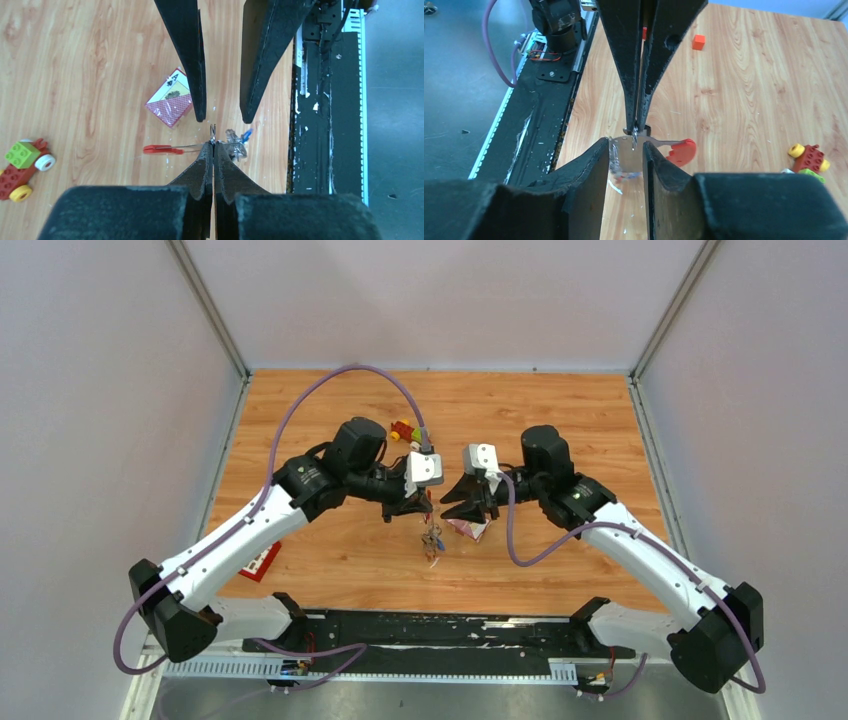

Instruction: Put the keys on the keyring

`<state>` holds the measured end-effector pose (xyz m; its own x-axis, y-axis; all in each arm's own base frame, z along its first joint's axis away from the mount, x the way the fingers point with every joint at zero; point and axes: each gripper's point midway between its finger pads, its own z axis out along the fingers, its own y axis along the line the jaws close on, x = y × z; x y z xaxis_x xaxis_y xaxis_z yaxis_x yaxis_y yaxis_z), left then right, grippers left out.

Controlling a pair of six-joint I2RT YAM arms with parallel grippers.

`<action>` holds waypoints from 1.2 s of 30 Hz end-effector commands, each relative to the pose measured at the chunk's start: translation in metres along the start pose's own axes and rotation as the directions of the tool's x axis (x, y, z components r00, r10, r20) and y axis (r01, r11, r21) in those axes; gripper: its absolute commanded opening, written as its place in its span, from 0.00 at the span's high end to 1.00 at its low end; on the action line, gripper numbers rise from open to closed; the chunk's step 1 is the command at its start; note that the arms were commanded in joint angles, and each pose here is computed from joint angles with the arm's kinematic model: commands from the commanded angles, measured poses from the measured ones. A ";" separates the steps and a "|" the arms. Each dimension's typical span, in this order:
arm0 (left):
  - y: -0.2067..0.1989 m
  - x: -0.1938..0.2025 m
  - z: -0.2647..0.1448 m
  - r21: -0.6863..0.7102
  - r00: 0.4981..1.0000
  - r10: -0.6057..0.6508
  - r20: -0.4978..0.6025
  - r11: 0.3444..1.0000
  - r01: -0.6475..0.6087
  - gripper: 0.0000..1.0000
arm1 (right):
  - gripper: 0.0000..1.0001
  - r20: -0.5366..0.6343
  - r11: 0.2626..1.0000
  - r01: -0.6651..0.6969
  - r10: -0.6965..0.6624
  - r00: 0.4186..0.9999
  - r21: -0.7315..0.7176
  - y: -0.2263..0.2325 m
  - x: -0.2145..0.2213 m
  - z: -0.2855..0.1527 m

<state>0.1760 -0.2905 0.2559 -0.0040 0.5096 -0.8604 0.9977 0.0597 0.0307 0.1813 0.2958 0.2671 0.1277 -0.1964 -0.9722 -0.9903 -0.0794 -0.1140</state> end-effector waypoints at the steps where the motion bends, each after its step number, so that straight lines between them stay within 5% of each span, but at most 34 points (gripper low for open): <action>1: -0.006 -0.023 -0.002 0.038 0.998 -0.007 0.060 0.999 0.005 1.00 | 0.69 0.038 0.997 0.008 -0.006 0.999 -0.071 0.009 -0.013 0.006; 10: -0.014 -0.026 -0.001 0.075 0.996 -0.006 0.085 0.997 -0.001 1.00 | 0.70 0.026 0.998 0.007 -0.005 1.000 -0.064 0.007 -0.007 0.008; 26: -0.017 -0.026 -0.001 0.084 0.995 -0.003 0.101 0.996 -0.005 1.00 | 0.85 0.016 0.997 -0.009 0.010 1.000 -0.074 0.007 -0.003 0.013; 30: -0.017 -0.024 -0.001 0.085 0.995 -0.003 0.101 0.996 -0.005 1.00 | 0.99 0.014 0.997 -0.009 0.010 1.000 -0.076 0.008 -0.003 0.013; 36: -0.017 -0.026 -0.001 0.078 0.993 0.021 0.120 0.996 -0.031 0.96 | 1.00 0.011 0.999 0.007 -0.007 1.000 -0.048 0.005 -0.008 0.010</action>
<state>0.1640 -0.2971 0.2529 -0.0450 0.4908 -0.8701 0.9990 0.0167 -0.0423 0.1742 0.3047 0.2548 0.0889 -0.2112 -0.9734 -0.9899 -0.1273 -0.0628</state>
